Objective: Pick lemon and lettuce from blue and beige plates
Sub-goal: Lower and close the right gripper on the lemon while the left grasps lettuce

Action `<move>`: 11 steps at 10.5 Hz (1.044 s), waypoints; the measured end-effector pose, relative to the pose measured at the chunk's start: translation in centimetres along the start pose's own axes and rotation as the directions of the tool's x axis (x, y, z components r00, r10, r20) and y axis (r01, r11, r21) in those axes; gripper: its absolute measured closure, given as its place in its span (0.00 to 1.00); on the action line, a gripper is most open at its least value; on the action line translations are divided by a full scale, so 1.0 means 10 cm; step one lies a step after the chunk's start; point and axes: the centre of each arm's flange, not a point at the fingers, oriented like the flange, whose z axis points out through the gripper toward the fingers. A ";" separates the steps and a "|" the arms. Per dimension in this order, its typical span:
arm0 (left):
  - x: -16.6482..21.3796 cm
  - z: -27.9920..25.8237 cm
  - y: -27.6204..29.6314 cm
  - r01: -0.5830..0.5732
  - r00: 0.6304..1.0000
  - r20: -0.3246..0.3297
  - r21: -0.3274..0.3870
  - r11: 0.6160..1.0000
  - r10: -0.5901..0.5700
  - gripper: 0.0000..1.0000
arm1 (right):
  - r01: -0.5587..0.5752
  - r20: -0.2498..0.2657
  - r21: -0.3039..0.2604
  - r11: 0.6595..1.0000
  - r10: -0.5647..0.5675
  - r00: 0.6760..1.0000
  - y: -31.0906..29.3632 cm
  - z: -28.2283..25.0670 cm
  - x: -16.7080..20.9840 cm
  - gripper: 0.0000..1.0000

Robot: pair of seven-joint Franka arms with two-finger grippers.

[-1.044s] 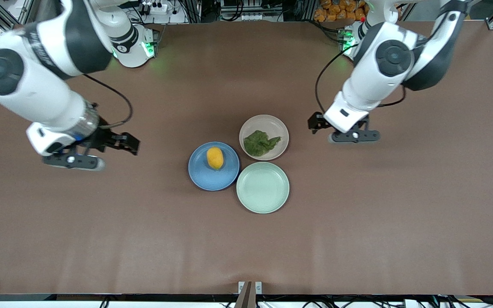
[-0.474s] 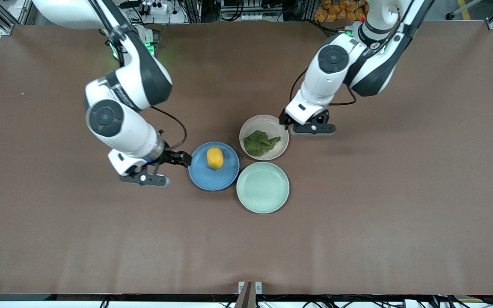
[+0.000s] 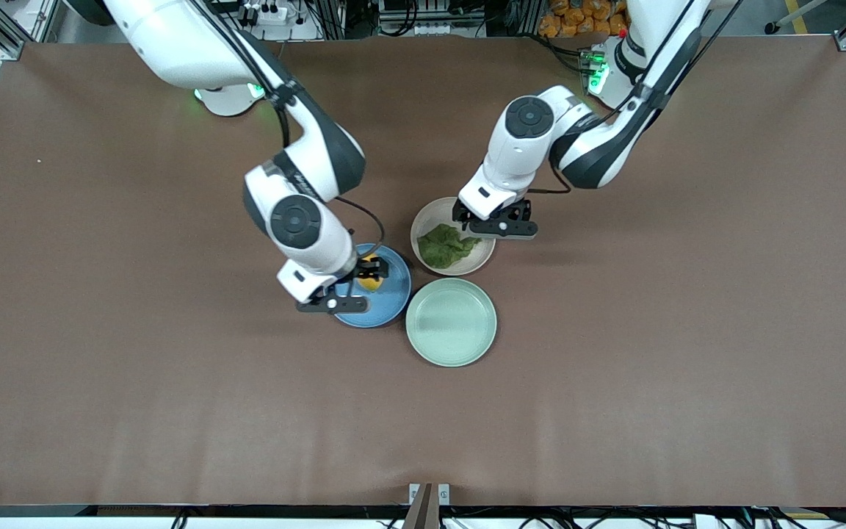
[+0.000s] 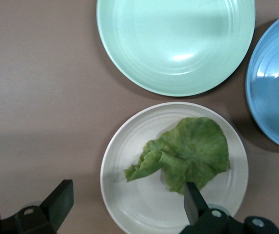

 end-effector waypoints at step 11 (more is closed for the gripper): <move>-0.08 0.64 0.31 -0.109 0.994 -0.002 -0.041 0.993 0.109 0.00 | 0.055 -0.021 -0.049 0.997 -0.056 0.998 -0.17 0.79 -0.27 0.00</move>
